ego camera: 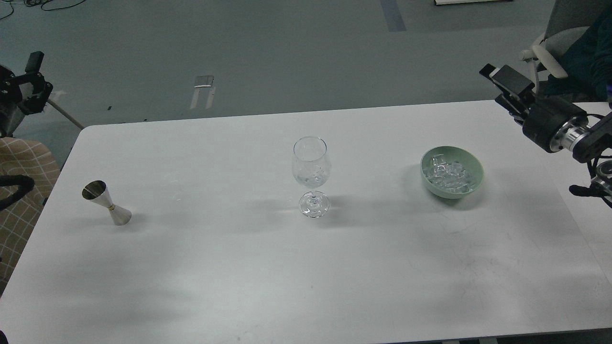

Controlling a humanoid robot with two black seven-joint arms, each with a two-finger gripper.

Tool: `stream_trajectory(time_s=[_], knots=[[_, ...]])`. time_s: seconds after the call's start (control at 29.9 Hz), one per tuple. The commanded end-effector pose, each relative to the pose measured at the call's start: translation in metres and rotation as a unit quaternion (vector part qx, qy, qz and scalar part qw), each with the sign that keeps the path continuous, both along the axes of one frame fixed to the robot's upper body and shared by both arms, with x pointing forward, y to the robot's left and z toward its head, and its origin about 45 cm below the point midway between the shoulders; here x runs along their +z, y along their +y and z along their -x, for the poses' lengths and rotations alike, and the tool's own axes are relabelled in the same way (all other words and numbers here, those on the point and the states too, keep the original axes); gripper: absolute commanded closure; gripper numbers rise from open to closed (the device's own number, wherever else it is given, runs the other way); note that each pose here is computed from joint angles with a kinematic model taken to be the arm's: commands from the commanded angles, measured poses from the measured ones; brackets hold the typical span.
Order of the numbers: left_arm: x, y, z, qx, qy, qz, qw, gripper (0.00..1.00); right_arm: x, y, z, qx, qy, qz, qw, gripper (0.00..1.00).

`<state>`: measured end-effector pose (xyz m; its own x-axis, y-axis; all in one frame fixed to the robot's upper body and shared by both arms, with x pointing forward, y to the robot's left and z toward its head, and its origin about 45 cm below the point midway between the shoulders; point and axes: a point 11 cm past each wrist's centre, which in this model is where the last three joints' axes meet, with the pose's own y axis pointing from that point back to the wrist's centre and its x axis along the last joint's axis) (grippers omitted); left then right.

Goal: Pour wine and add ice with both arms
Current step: 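Lower the right gripper into the green bowl of ice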

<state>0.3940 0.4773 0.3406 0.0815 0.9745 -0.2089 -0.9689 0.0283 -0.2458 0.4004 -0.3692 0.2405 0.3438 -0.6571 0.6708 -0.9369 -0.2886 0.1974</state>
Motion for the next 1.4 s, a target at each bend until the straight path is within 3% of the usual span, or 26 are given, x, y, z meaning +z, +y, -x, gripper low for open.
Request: stream_trajectory(time_s=[0.0,0.3,0.63,1.04,1.37], knots=[[-0.004,-0.004,-0.001,-0.003,0.004,-0.004,1.0,0.02,-0.023,-0.012,0.018,-0.002,-0.028,0.106,0.994,0.0],[-0.01,-0.011,-0.002,-0.009,0.005,0.004,1.0,0.02,-0.05,-0.004,0.031,0.026,-0.071,0.213,0.974,0.0],[-0.014,-0.014,-0.002,-0.012,0.007,0.009,1.0,0.02,-0.091,0.004,0.044,0.072,0.0,0.241,0.968,0.0],[-0.014,-0.017,-0.003,-0.016,0.006,0.01,1.0,0.02,-0.104,0.029,0.036,0.096,0.025,0.225,0.969,0.0],[-0.014,-0.019,-0.003,-0.017,0.003,0.011,1.0,0.02,-0.109,0.032,0.029,0.121,0.037,0.257,0.958,0.11]])
